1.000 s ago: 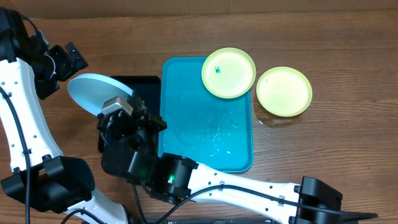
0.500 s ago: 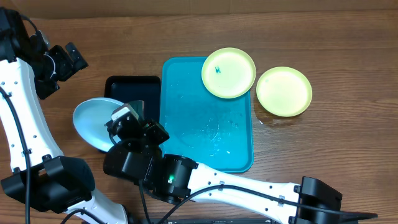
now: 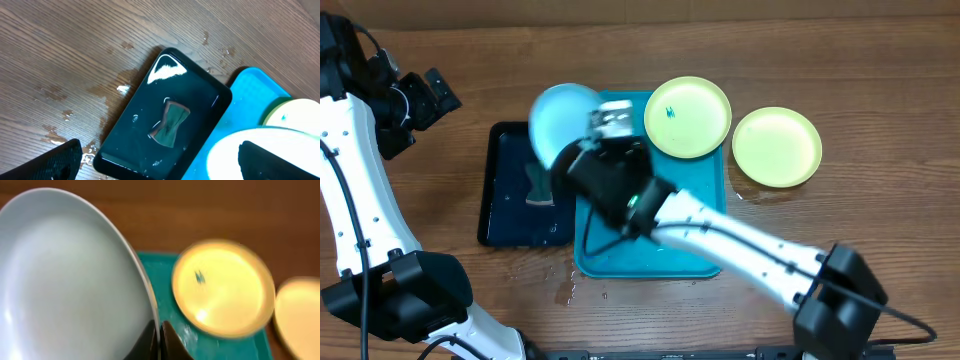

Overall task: Clean dirty plates on tray and stack at the side
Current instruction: 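Carry the light blue plate with the right gripper onto the right yellow plate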

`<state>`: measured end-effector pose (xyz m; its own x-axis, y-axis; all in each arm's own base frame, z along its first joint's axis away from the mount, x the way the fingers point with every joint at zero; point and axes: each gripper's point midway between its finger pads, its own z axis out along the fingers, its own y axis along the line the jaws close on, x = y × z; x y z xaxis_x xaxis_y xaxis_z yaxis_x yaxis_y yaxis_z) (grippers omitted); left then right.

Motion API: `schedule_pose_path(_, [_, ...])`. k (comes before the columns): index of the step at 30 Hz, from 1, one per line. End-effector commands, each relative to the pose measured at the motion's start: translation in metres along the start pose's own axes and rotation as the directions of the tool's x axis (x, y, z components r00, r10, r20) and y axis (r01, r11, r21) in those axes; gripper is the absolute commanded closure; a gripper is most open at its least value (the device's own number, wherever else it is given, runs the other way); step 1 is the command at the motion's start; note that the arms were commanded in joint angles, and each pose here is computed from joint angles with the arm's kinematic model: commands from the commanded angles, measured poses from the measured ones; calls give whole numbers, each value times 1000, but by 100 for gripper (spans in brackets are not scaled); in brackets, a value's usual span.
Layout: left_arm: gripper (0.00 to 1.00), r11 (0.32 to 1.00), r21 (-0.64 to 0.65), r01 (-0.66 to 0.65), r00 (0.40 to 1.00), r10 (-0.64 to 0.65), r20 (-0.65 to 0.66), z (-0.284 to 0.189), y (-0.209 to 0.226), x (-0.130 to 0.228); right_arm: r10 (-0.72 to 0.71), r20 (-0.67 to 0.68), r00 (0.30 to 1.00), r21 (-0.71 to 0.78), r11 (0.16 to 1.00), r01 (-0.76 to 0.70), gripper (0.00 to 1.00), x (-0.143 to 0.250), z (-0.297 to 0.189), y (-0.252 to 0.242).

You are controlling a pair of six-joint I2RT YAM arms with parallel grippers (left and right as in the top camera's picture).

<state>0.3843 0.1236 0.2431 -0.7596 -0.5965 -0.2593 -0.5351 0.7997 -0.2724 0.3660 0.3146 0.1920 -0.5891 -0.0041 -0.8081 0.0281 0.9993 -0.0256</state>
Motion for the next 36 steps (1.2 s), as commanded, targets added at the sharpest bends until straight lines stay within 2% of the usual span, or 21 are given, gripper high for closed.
schedule_pose_path(1, [0, 1000, 0, 8, 1000, -8, -1, -1, -2, 2, 356, -237, 904, -8, 930, -369, 96, 13, 23, -19])
schedule_pose_path(2, [0, 1000, 0, 8, 1000, -8, -1, -1, -2, 2, 393, -334, 857, 8, 910, -414, 96, 19, 34, -33])
schedule_pose_path(5, [0, 1000, 0, 8, 1000, -8, -1, -1, -2, 2, 452, -394, 800, 73, 883, -464, 96, 19, 51, -67])
schedule_pose_path(12, [0, 1000, 0, 8, 1000, -8, -1, -1, -2, 2, 603, -355, 715, 278, 798, -535, 96, 10, 83, -165])
schedule_pose_path(18, [0, 1000, 0, 8, 1000, -8, -1, -1, -2, 2, 685, -341, 644, 446, 721, -531, 96, 24, 85, -235])
schedule_pose_path(28, [0, 1000, 0, 8, 1000, -8, -1, -1, -2, 2, 759, -303, 576, 569, 629, -529, 96, 36, 81, -294])
schedule_pose_path(36, [0, 1000, 0, 8, 1000, -8, -1, -1, -2, 2, 772, -280, 571, 638, 594, -490, 96, 55, 79, -319])
